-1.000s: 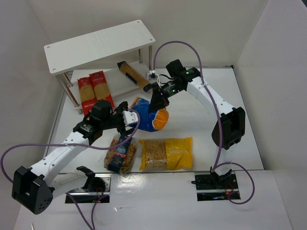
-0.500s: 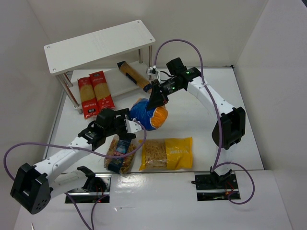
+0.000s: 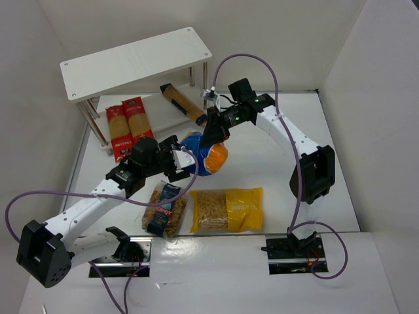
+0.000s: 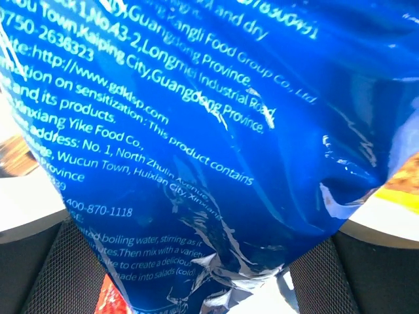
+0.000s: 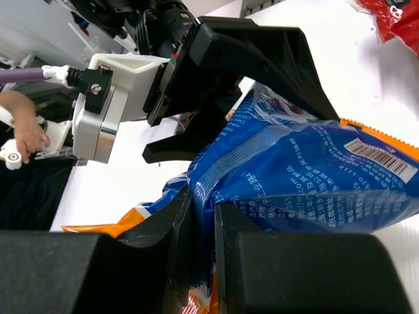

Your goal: Place and organize the pasta boxes and bags onto the shelf

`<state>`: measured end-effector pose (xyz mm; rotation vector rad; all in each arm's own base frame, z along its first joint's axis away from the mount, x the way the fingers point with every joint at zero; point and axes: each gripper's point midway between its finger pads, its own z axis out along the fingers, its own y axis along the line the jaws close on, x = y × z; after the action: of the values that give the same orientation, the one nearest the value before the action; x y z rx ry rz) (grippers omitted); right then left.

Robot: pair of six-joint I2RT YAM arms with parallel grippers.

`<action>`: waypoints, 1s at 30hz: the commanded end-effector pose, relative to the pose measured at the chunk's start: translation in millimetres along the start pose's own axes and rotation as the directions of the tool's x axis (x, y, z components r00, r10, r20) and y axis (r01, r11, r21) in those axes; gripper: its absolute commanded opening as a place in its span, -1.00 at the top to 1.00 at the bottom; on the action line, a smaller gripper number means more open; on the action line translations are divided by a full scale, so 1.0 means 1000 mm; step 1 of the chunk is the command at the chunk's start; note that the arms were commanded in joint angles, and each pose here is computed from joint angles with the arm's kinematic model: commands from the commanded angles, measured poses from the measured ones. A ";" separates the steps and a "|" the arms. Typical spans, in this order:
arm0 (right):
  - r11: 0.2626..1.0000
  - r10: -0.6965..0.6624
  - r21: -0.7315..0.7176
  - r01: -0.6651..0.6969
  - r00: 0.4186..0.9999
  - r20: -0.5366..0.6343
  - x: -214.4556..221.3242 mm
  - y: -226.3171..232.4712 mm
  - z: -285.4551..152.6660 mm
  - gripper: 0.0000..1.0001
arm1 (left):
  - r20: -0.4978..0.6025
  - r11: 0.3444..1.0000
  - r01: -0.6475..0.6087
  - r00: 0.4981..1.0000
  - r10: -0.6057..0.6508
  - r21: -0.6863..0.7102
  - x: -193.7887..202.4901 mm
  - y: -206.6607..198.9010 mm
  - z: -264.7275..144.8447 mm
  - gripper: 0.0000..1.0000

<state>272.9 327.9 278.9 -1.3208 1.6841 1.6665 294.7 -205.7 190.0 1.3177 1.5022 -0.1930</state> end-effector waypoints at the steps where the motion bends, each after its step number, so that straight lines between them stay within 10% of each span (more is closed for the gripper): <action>1: 0.982 -0.129 -0.131 0.139 0.988 0.081 -0.031 0.042 -0.004 1.00 | 0.144 0.997 0.022 0.989 -0.033 0.080 -0.043 -0.006 -0.004 -0.99; 5: 0.980 -0.139 -0.130 0.149 0.987 0.084 -0.033 0.045 -0.005 1.00 | 0.158 0.987 0.037 0.985 -0.062 0.156 -0.045 -0.019 -0.001 -0.94; 8: 0.980 -0.130 -0.139 0.141 0.988 0.086 -0.032 0.047 -0.005 1.00 | 0.161 0.985 0.029 0.985 -0.057 0.169 -0.049 -0.017 0.003 -0.12; 10: 0.980 -0.123 -0.148 0.135 0.988 0.088 -0.031 0.047 -0.005 1.00 | 0.161 0.983 0.063 0.983 -0.091 0.170 -0.055 -0.013 0.003 0.94; 15: 0.985 -0.121 -0.110 0.130 0.989 0.079 -0.028 0.044 -0.005 0.85 | 0.180 0.977 0.130 0.970 -0.161 0.171 -0.083 0.001 -0.008 1.00; 17: 0.995 -0.092 -0.027 0.093 0.994 0.052 -0.023 0.030 -0.005 0.24 | 0.188 0.981 0.134 0.969 -0.159 0.142 -0.090 0.009 -0.013 1.00; 18: 0.995 -0.098 0.000 0.098 0.994 0.045 -0.023 0.030 -0.006 -0.40 | 0.194 0.980 0.143 0.966 -0.169 0.140 -0.094 0.011 -0.017 1.00; 21: 0.989 -0.103 0.109 0.097 0.994 0.048 -0.025 0.020 -0.024 -0.93 | 0.190 0.973 0.181 0.960 -0.206 0.144 -0.091 0.011 -0.020 1.00; 30: 0.926 -0.070 0.378 -0.003 0.982 0.178 -0.020 -0.012 -0.128 -1.00 | 0.217 0.962 0.252 0.938 -0.269 0.103 -0.089 0.029 -0.035 1.00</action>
<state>319.8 244.3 298.7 -1.0294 1.7796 1.4124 278.0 -213.4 211.2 1.1909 1.7107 -0.5058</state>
